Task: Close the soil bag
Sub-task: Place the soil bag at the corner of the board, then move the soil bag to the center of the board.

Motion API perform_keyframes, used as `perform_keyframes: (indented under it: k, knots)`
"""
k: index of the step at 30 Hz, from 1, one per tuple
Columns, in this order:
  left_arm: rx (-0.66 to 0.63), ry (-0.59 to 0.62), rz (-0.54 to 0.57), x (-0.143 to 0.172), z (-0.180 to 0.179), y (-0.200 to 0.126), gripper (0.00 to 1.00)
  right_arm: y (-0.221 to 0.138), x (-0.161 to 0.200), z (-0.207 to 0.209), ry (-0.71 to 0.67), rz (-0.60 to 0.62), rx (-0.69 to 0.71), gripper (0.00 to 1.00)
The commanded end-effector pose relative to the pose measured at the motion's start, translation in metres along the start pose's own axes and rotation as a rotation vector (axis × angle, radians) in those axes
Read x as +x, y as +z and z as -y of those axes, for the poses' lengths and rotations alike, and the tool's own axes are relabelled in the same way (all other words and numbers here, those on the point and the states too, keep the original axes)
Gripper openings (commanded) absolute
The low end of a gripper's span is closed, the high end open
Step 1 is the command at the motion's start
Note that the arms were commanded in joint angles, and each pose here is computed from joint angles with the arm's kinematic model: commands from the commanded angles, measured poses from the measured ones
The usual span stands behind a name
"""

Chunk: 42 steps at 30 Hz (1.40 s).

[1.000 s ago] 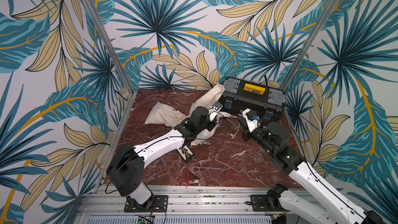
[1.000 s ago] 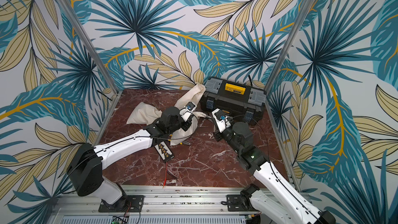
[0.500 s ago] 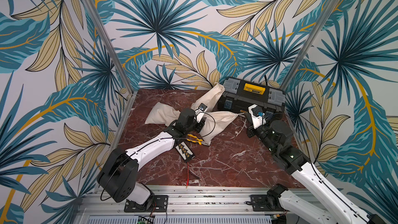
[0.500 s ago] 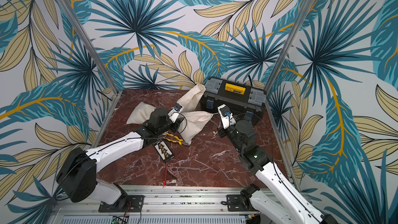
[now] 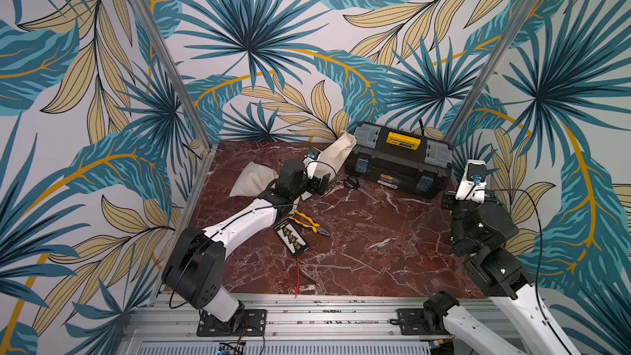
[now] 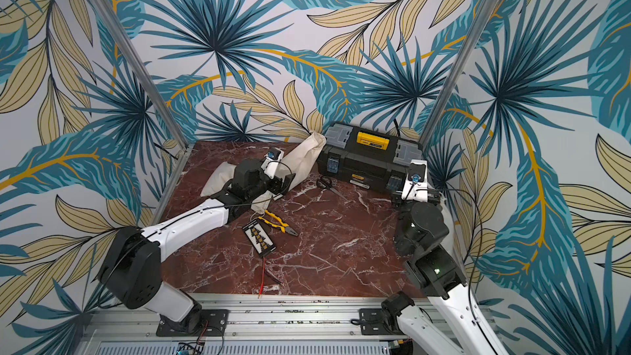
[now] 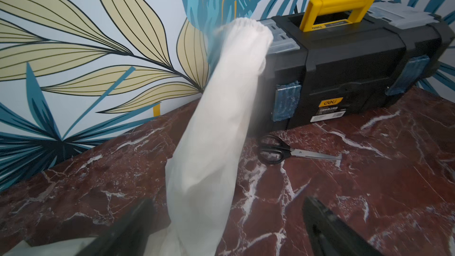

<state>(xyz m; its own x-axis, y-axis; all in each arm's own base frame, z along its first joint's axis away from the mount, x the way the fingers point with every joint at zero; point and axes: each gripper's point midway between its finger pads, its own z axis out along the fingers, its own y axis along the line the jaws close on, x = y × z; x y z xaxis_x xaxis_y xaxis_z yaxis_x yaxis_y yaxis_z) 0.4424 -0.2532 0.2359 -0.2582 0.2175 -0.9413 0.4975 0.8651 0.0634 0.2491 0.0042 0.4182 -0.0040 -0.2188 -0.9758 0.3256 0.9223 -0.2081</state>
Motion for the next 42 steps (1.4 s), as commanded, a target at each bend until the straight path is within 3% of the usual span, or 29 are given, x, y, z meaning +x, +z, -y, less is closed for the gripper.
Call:
perform_keyframes:
  k: [1, 9, 12, 15, 18, 20, 22, 31, 42]
  knots:
    - [-0.056, 0.026, -0.013, -0.003, -0.010, 0.023, 0.99, 0.007, 0.017, -0.009, 0.064, -0.013, 0.036, 0.09]
    - [-0.126, 0.108, -0.032, -0.010, -0.016, 0.078, 0.98, 0.030, 0.157, -0.107, -0.003, -0.249, -0.169, 0.15]
    - [-0.129, 0.125, -0.041, -0.011, -0.016, 0.090, 0.92, 0.034, 0.187, -0.134, -0.008, -0.303, -0.233, 0.25]
    - [-0.091, 0.130, -0.024, -0.015, -0.010, 0.097, 0.70, 0.035, 0.189, -0.150, -0.001, -0.314, -0.295, 0.42]
    - [-0.028, 0.132, -0.006, -0.018, 0.001, 0.093, 0.36, 0.033, 0.169, -0.160, 0.028, -0.281, -0.373, 0.57]
    - [0.009, 0.133, 0.008, -0.020, 0.006, 0.085, 0.13, 0.030, 0.155, -0.164, 0.053, -0.245, -0.423, 0.63]
    - [0.045, 0.132, 0.036, -0.024, 0.012, 0.070, 0.00, 0.024, 0.136, -0.171, 0.068, -0.199, -0.495, 0.67]
    - [0.269, 0.118, 0.078, -0.009, 0.048, -0.021, 0.00, -0.013, 0.066, -0.214, 0.122, -0.033, -0.890, 0.71]
    - [0.314, 0.062, 0.028, 0.013, 0.055, -0.040, 0.00, -0.058, 0.060, -0.253, 0.171, -0.039, -1.227, 0.71]
